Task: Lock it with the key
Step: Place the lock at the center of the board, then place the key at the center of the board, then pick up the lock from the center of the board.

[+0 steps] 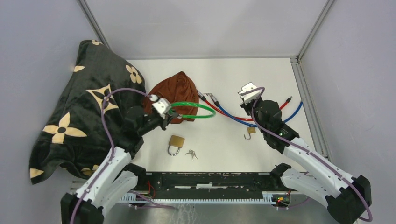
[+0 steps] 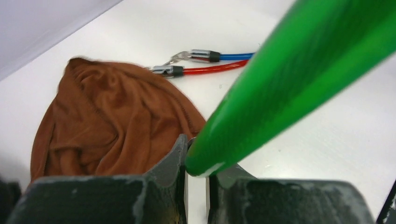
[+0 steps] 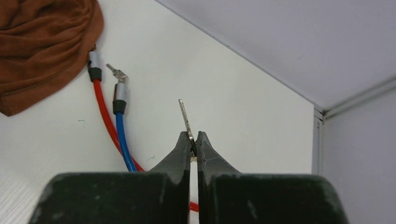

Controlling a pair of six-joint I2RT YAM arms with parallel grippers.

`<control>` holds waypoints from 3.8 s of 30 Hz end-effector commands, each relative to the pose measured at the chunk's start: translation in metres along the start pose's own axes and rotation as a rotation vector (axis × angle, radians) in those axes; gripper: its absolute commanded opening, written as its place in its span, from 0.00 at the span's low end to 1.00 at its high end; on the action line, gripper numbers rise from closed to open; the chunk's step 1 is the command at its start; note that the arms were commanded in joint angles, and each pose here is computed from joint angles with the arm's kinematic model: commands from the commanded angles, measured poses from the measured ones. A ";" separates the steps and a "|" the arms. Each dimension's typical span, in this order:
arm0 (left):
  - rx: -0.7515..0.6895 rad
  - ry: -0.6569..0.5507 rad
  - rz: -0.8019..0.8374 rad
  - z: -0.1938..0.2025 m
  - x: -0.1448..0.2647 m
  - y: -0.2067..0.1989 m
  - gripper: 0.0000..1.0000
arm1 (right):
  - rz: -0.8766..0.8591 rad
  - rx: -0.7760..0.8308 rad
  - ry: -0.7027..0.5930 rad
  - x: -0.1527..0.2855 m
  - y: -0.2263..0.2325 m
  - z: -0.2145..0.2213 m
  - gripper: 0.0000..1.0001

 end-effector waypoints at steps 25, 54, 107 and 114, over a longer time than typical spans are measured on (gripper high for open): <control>-1.094 -0.042 0.719 0.067 -0.110 -0.177 0.38 | -0.478 -0.119 0.252 0.055 0.056 0.017 0.00; -0.275 -0.031 0.281 0.000 -0.059 -0.121 0.93 | -0.724 -0.328 0.956 0.104 0.145 0.187 0.02; 0.695 -0.202 -0.563 0.055 0.026 0.014 1.00 | -0.352 -0.044 0.975 -0.079 0.054 0.176 0.18; 0.672 -0.219 -0.528 0.049 0.025 0.012 1.00 | -0.371 -0.029 0.872 -0.083 0.049 0.136 0.00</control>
Point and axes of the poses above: each gripper's point midway between its finger pads, its own x axis back along the fingers, its own y axis along the line the jaws close on, z = x × y, the point moved 4 cm from there along x, back along the fingers, and after that the axes turned 11 degrees about -x, right-handed, at the moved point
